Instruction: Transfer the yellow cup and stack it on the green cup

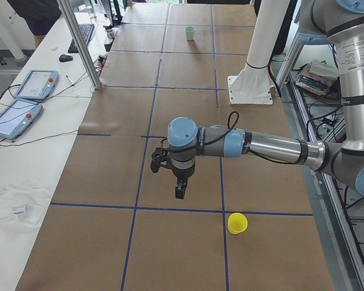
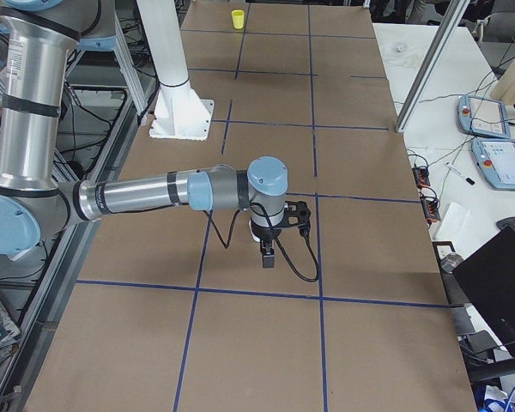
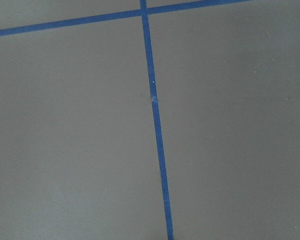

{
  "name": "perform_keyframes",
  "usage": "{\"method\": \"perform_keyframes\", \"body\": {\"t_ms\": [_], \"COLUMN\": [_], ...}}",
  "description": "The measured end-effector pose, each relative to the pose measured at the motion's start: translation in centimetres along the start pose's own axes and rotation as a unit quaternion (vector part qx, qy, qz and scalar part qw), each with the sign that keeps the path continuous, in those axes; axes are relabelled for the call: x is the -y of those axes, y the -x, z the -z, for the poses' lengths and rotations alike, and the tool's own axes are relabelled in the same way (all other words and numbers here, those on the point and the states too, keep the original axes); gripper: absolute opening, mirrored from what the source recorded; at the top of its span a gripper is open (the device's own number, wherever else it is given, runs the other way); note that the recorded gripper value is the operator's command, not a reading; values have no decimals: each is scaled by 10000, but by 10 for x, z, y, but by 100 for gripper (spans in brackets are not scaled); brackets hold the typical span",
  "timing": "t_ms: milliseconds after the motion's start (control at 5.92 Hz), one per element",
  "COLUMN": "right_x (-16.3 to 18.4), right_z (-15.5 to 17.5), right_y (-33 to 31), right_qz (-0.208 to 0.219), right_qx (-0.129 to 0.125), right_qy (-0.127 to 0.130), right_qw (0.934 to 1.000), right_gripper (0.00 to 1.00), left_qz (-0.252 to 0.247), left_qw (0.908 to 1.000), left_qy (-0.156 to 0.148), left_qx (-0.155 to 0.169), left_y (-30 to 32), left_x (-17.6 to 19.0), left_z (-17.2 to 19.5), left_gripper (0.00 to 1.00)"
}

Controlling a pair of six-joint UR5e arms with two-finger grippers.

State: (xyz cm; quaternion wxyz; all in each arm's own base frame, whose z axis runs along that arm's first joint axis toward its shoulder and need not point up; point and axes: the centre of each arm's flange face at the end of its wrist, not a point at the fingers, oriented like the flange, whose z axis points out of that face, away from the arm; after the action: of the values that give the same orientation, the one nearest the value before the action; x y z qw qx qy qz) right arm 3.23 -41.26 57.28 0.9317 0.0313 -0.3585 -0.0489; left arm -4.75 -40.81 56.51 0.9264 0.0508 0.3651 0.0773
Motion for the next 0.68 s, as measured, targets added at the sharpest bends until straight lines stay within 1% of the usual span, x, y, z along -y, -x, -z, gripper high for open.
{"method": "perform_keyframes", "body": {"t_ms": [169, 338, 507, 676], "right_x": [1, 1, 1, 1], "right_z": [1, 1, 2, 3], "right_y": [1, 1, 2, 2], "right_qz": [6, 8, 15, 22], "right_qx": [3, 7, 10, 14], "right_qy": [-9, -12, -22, -32], "right_qw": [10000, 10000, 10000, 10000], "right_gripper": [100, 100, 100, 100], "left_qz": [-218, -125, 183, 593], "left_qw": [9994, 9988, 9973, 9941], "left_qy": [-279, -480, -694, -860], "left_qx": [-5, -34, 127, 300], "left_y": [-14, -28, -50, -80], "left_x": [26, 36, 44, 49], "left_z": [20, 36, 46, 44], "left_gripper": [100, 100, 100, 100]}}
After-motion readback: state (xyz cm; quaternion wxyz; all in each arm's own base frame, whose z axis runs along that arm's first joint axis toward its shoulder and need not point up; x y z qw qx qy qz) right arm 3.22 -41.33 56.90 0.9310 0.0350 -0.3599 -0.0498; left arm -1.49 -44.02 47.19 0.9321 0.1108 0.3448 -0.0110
